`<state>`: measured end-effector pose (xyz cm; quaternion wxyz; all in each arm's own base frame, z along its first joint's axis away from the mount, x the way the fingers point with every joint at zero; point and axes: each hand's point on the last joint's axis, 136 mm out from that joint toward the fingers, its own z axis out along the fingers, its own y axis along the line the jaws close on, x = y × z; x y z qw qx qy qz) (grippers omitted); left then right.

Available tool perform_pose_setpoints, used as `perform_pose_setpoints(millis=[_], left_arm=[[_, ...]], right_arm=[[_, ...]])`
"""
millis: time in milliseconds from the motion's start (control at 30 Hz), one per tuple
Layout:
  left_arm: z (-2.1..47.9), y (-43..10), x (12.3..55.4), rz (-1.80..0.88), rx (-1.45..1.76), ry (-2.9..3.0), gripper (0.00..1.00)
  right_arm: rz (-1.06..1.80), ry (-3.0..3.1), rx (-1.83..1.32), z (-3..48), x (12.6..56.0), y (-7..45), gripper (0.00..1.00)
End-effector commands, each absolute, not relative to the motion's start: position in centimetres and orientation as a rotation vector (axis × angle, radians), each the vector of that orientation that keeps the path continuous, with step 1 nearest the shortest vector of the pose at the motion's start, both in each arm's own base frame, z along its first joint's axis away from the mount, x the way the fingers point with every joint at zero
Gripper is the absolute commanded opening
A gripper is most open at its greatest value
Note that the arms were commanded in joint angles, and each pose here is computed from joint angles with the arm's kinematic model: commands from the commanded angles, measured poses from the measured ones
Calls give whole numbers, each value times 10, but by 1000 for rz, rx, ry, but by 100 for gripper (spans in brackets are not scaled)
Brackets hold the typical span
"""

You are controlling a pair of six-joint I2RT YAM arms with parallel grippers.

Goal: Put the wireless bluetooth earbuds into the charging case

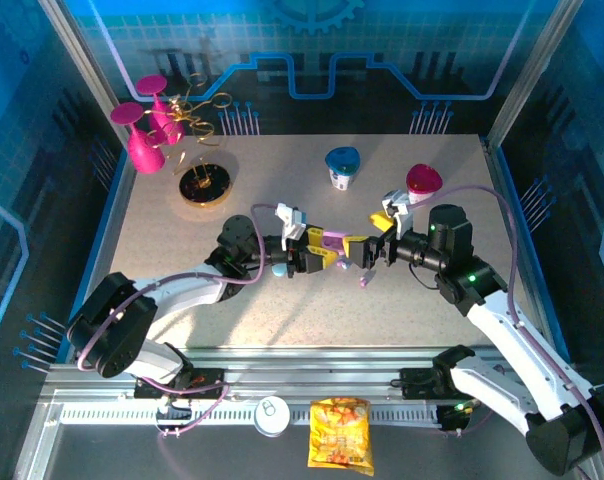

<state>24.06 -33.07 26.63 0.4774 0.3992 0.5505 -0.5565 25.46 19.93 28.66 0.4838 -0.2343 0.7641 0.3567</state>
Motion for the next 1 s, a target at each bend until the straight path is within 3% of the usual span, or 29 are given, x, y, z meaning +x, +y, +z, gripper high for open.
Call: perform_pose_setpoints(millis=[0, 300, 733, 967], left_arm=[[280, -327, 227, -1358, 1030, 1261, 18], [280, -327, 225, -1365, 1045, 1249, 18], [278, -329, 228, -1362, 1041, 1254, 18], [273, -325, 235, -1286, 1010, 1251, 18]], right_arm=[[827, 1836, -504, 304, 265, 191, 100], [826, 1860, -480, 305, 269, 190, 99], [928, 1696, -672, 321, 238, 205, 98], [840, 1741, -540, 312, 246, 186, 100]])
